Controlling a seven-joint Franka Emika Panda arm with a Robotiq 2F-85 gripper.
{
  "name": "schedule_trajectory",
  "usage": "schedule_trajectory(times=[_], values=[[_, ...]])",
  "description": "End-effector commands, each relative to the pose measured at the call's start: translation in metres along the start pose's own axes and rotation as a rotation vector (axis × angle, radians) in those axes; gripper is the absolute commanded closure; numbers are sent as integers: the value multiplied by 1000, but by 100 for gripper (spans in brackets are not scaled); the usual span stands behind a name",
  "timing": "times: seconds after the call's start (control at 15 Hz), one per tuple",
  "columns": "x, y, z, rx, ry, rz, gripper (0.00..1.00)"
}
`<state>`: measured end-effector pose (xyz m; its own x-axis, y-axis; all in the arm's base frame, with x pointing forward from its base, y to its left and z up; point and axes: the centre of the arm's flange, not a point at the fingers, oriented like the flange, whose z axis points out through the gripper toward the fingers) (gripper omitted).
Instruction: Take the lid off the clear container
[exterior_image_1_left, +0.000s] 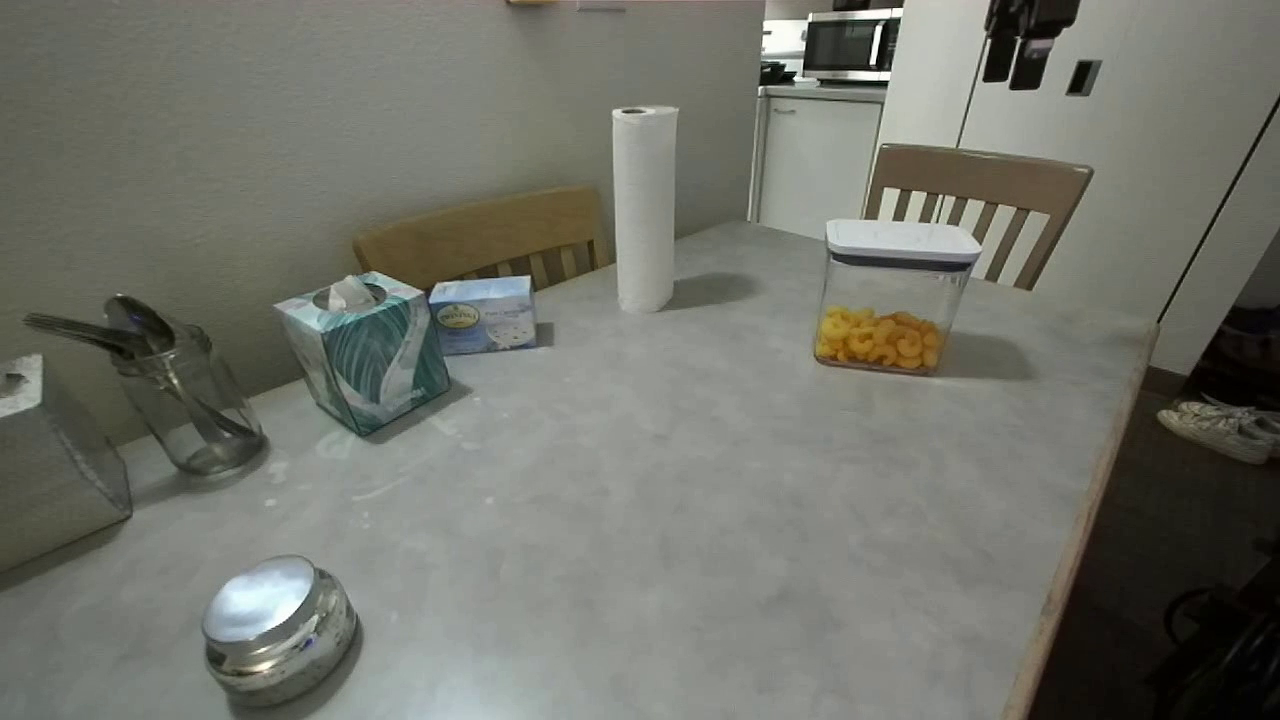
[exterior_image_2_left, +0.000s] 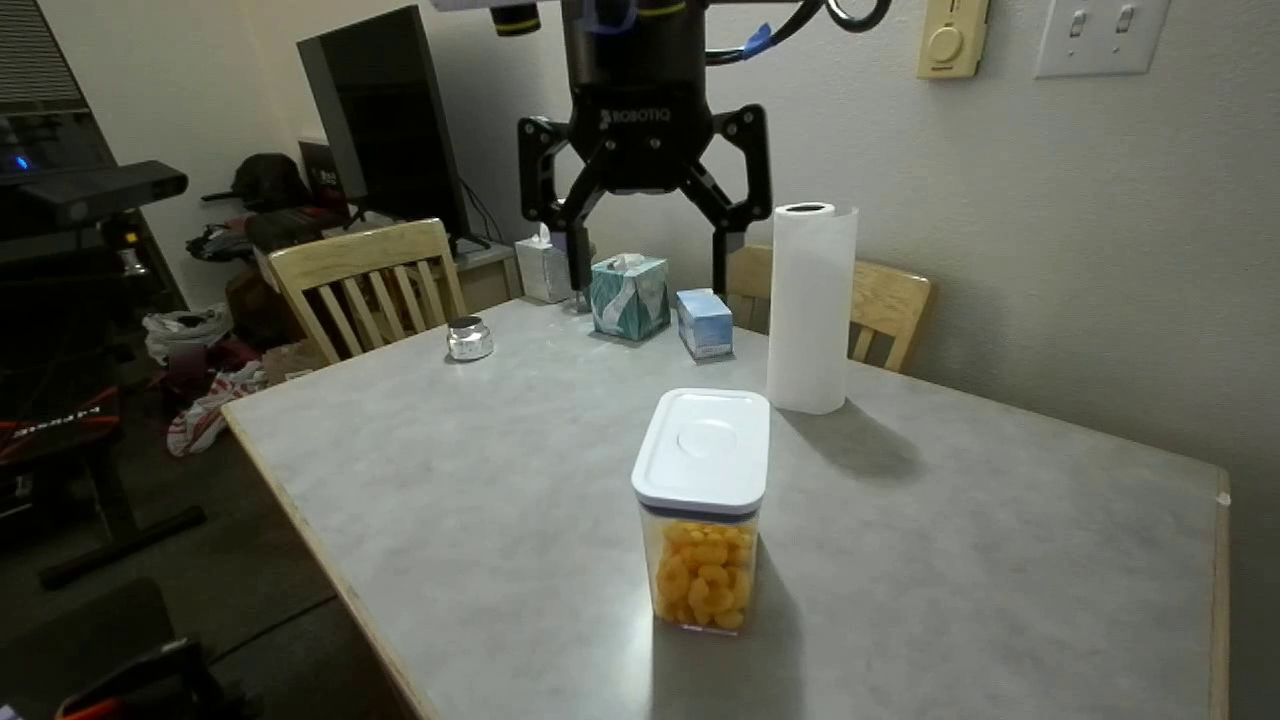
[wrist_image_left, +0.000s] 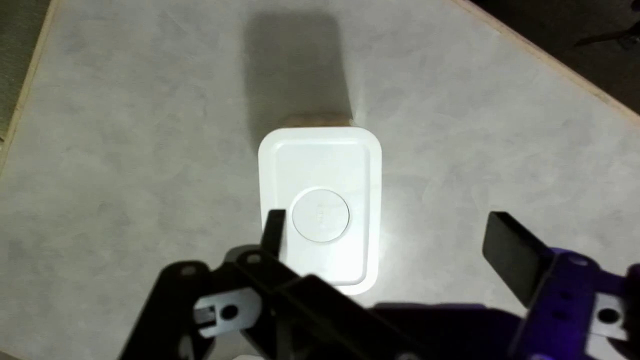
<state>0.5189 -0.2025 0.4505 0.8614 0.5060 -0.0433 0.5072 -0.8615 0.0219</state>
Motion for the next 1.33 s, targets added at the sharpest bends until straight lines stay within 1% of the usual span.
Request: schedule_trajectory(times=[0.0,0.07,0.13,0.2,0.33,0.67,0.73,0.8,0.93,1.0,1.07,1.27], values=[[16,14,22,-32,-14,-20,0],[22,17,28,-46,-20,-33,0],[29,20,34,-57,-24,-46,3],[35,22,40,-70,-32,-59,23],[49,26,49,-81,-34,-83,31],[75,30,63,-85,-28,-114,68],[77,30,67,-83,-31,-113,72],[77,30,71,-74,-32,-105,81],[74,29,81,-60,-41,-89,95],[71,29,86,-49,-46,-82,99],[68,29,94,-37,-54,-75,100],[62,31,111,-12,-71,-58,100]])
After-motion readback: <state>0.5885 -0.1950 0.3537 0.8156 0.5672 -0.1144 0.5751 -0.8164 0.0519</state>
